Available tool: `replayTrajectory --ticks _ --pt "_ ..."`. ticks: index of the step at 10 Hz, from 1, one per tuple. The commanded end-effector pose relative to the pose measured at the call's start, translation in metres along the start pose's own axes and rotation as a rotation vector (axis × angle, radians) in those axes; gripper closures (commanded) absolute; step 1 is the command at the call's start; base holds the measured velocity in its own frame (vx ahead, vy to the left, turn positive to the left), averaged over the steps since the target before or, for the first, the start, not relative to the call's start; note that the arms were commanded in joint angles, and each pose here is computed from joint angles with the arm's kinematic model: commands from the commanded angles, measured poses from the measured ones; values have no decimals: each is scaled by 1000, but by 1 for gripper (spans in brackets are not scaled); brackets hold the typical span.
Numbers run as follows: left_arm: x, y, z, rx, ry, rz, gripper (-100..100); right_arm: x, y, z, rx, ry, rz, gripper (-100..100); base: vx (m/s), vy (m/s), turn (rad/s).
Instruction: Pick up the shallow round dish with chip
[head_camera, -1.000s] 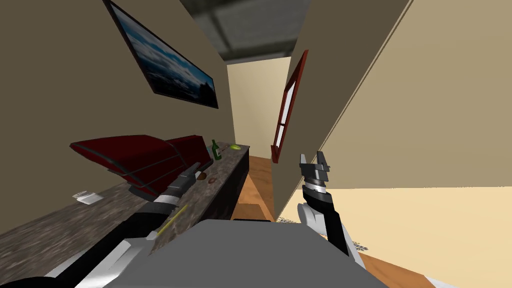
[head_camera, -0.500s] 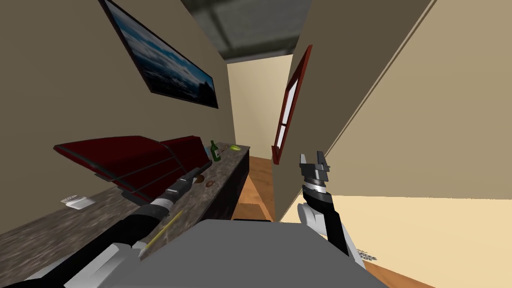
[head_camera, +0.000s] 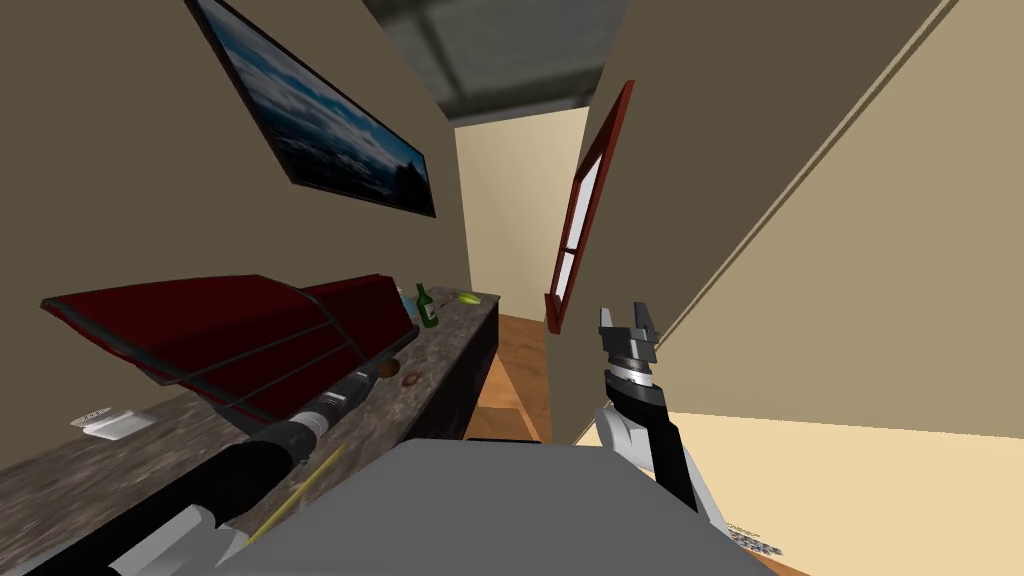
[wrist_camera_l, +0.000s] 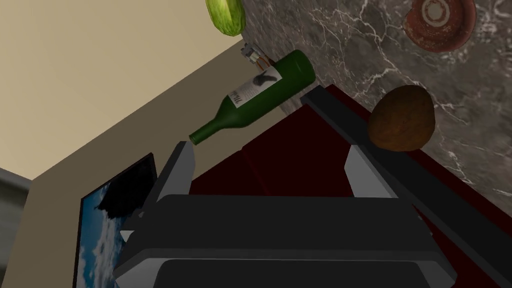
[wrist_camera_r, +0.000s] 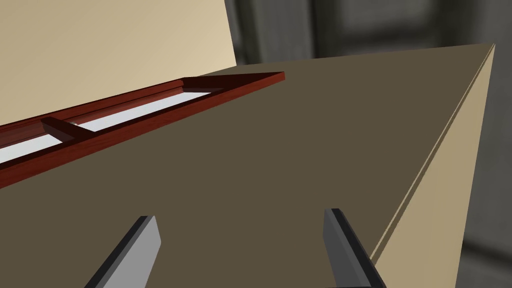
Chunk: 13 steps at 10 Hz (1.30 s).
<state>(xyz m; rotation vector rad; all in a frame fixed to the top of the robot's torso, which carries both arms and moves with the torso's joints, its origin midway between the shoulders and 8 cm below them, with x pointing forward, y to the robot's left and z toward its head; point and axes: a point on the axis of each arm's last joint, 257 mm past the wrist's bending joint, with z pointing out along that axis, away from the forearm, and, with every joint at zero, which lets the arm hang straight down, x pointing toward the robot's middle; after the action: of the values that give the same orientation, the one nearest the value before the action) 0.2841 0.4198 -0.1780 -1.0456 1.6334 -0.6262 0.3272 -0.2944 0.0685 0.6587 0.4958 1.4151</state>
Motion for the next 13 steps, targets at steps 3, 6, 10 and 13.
replayTrajectory --ticks 3,6,10,13 --pt "4 61 -21 -207 79 37 -100 0 0 0 0 0 0 0 119 -18 2" --pt "9 99 -42 -344 137 54 -100 0 0 0 0 0 0 0 133 -13 -8" --pt "15 137 -69 -489 198 63 -100 0 0 0 0 0 0 0 132 -18 -14" --pt "19 167 -97 -612 253 63 -100 0 0 0 0 0 0 0 94 -2 -21"
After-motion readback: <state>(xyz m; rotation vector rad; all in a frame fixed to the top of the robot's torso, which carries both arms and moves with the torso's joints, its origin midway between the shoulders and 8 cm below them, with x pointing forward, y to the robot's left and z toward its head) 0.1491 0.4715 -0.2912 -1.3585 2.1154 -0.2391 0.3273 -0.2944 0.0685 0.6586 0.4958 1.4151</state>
